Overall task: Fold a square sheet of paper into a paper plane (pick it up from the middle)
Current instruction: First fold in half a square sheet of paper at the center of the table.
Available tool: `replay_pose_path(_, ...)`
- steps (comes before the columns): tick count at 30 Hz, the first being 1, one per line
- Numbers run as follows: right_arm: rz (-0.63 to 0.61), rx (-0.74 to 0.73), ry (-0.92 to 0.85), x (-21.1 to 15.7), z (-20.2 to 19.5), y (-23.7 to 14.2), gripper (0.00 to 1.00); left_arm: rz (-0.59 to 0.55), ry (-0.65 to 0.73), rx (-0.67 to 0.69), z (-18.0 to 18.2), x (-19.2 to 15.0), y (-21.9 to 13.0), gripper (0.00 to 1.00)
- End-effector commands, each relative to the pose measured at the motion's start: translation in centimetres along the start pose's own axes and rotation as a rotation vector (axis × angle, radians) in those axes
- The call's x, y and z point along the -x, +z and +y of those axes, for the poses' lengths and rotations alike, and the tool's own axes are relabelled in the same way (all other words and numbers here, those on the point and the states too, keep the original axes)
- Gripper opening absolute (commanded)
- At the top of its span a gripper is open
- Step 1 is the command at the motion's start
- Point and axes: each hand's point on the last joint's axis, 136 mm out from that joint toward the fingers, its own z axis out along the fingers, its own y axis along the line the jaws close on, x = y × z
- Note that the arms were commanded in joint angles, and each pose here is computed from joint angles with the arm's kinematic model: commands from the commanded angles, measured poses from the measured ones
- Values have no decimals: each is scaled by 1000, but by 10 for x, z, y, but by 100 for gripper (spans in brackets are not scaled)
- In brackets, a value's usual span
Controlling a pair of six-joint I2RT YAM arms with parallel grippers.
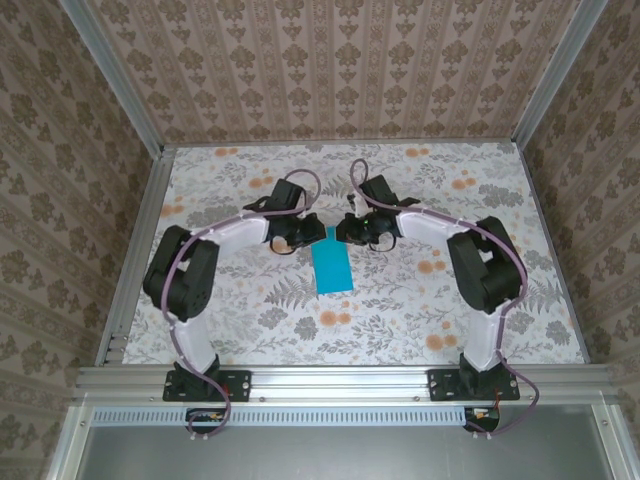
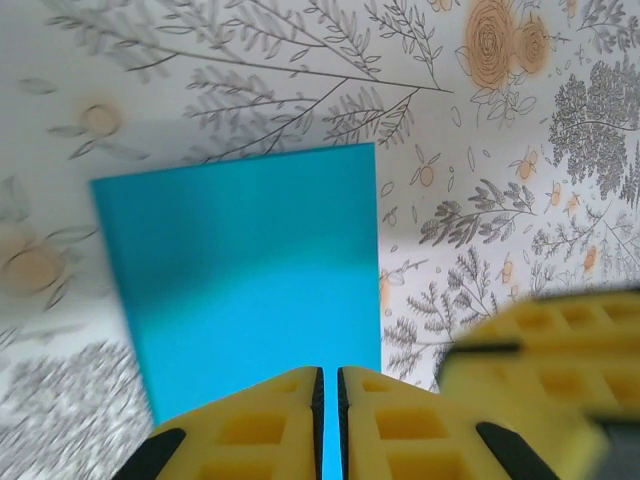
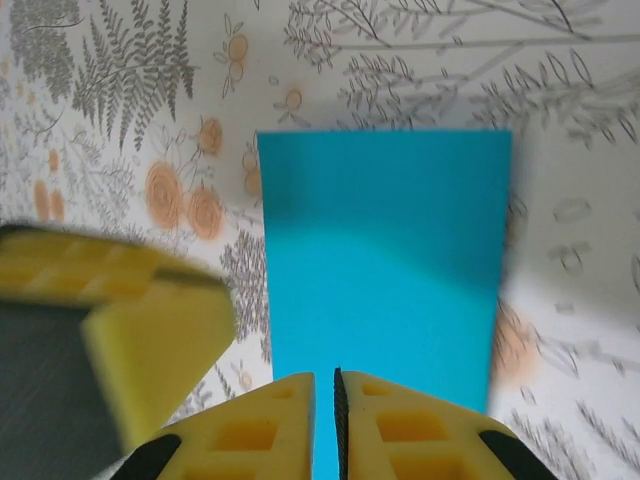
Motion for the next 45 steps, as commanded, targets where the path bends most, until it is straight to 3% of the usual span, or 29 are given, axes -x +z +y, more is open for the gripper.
replay_pose_path(1,39,-74,-8,3,-5,17,15,-13,-47,17,11,-11,-6,14)
replay_pose_path(11,69,-289,24,10,-44,34,15,31,2,30,3,-48,-4,16)
replay_pose_path(23,1,-495,124,2,-91,-11,15,93,5,13,-15,-83,21,16)
replay_pose_path(25,-27,-469,141,3,-89,-18,15,102,11,9,-18,-88,25,16)
replay_pose_path(30,-106,-226,145,12,-59,-32,16,133,24,-7,-30,-100,39,16)
replay_pose_path(34,-67,-93,122,-2,-43,-34,14,152,18,-2,-31,-108,51,12)
replay_pose_path(45,56,-25,139,-32,-55,-2,8,169,-2,83,-9,-117,57,6)
